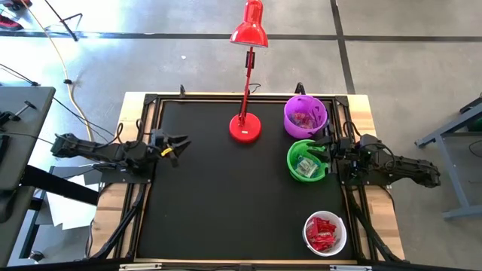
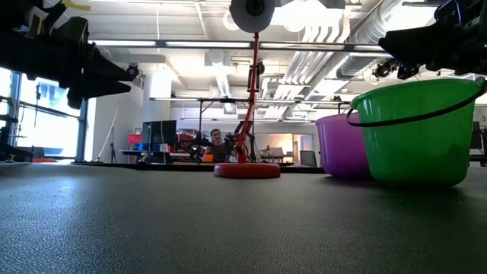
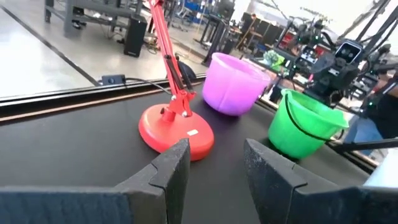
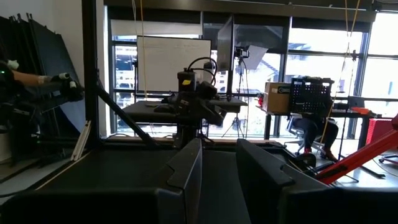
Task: Organize candy in baskets
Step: Return to Home Position
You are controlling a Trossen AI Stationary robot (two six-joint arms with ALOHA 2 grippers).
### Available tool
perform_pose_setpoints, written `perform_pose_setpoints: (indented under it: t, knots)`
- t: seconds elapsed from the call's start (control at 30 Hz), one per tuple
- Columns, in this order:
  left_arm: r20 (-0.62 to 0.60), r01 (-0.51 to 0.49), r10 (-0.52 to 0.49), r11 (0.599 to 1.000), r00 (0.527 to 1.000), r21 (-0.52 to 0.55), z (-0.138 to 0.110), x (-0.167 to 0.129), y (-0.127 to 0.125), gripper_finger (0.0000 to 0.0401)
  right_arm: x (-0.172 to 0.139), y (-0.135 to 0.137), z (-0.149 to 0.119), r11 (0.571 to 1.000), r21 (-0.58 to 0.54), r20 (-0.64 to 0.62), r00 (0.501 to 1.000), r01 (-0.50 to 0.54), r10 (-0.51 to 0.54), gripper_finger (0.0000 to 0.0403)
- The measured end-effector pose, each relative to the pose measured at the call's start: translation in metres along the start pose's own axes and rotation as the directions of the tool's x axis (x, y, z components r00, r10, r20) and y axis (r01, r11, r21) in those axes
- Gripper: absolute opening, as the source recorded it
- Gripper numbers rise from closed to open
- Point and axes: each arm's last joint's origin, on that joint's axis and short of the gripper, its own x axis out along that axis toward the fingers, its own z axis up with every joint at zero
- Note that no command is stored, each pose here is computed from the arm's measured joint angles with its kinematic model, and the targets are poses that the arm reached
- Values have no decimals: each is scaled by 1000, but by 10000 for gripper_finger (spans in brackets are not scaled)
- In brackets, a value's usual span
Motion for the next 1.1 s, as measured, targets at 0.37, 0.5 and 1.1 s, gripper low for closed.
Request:
perform_pose_setpoints:
  t: [0.37, 0.5, 1.1]
  knots:
    - [71, 24, -20, 998, 997, -59, -3, -2, 5, 136, 0, 0, 0, 1000, 0, -1, 1000, 1, -1, 94]
    - [102, 42, -33, 996, 994, -85, 1, -5, 5, 136, 0, 0, 0, 1000, 0, -1, 1000, 1, -1, 94]
    - [107, 45, -35, 995, 994, -88, 1, -5, 6, 136, 0, 0, 0, 1000, 1, -4, 1000, 0, 0, 94]
